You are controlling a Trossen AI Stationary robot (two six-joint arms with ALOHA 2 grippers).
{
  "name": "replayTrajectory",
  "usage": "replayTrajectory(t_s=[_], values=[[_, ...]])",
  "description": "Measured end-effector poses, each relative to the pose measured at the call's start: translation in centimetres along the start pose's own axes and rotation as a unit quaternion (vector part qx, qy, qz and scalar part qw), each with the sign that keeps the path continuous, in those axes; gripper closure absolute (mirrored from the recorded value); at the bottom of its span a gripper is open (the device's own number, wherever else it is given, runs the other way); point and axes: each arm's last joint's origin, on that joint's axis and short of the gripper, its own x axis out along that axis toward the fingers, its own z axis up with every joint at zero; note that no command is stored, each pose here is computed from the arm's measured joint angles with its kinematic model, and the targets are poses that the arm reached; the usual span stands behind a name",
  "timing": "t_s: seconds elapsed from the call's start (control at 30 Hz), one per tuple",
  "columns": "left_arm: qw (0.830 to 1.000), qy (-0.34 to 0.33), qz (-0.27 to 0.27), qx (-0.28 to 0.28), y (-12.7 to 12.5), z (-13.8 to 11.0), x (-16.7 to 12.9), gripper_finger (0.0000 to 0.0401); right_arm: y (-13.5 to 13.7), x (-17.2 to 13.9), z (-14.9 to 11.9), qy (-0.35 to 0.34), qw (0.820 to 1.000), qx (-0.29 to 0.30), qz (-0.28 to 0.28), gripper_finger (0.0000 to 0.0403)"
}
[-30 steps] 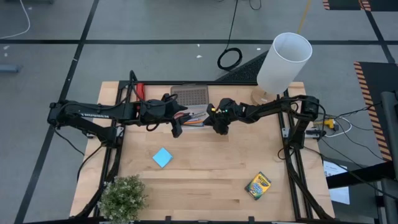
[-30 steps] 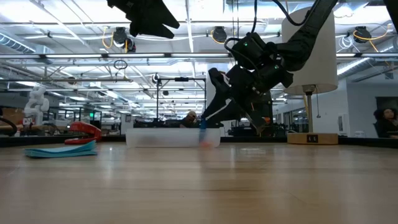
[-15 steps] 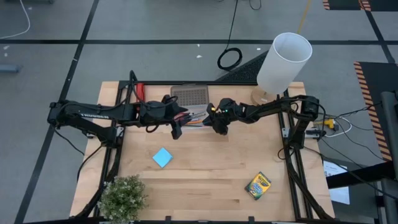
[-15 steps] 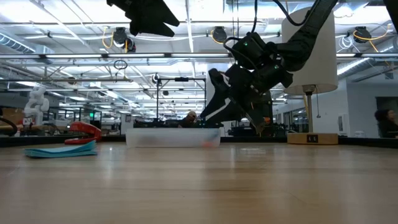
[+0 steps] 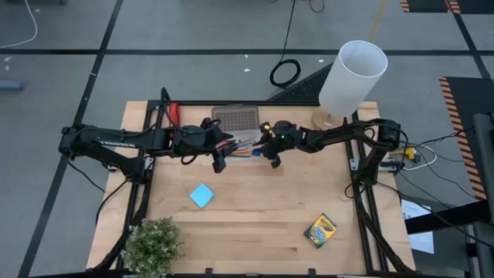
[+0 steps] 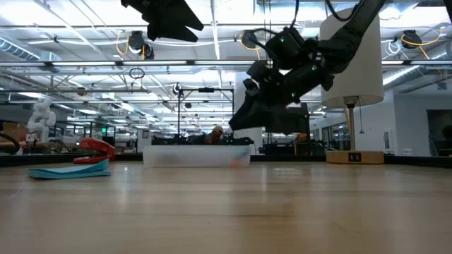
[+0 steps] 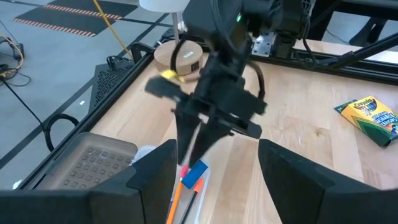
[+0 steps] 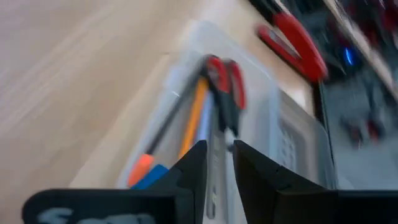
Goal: Pack school essentials
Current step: Put the blue eraser into the black supply box
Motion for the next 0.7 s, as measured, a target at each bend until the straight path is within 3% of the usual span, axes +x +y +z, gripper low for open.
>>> replayTrajectory(t_s=[0.1,0.3,0.5,0.7], values=[[1.000,0.000,0.000,0.000,0.0,0.0,0.0,0.0171,-1.1,-0.4,1.8,0.031,0.994,0.106,-0.028,0.0343],[1.000,0.000,0.000,0.003,0.0,0.0,0.0,0.0171,-3.8,-0.6,5.7,0.107,0.963,0.245,0.031,0.0364],[1.000,0.000,0.001,0.003,0.0,0.0,0.0,0.0171,-4.9,-0.2,6.7,0.131,0.947,0.289,0.041,0.0382],[1.000,0.000,0.000,0.004,0.0,0.0,0.0,0.0171,-3.5,1.2,4.7,0.184,0.922,0.331,0.086,0.0397]])
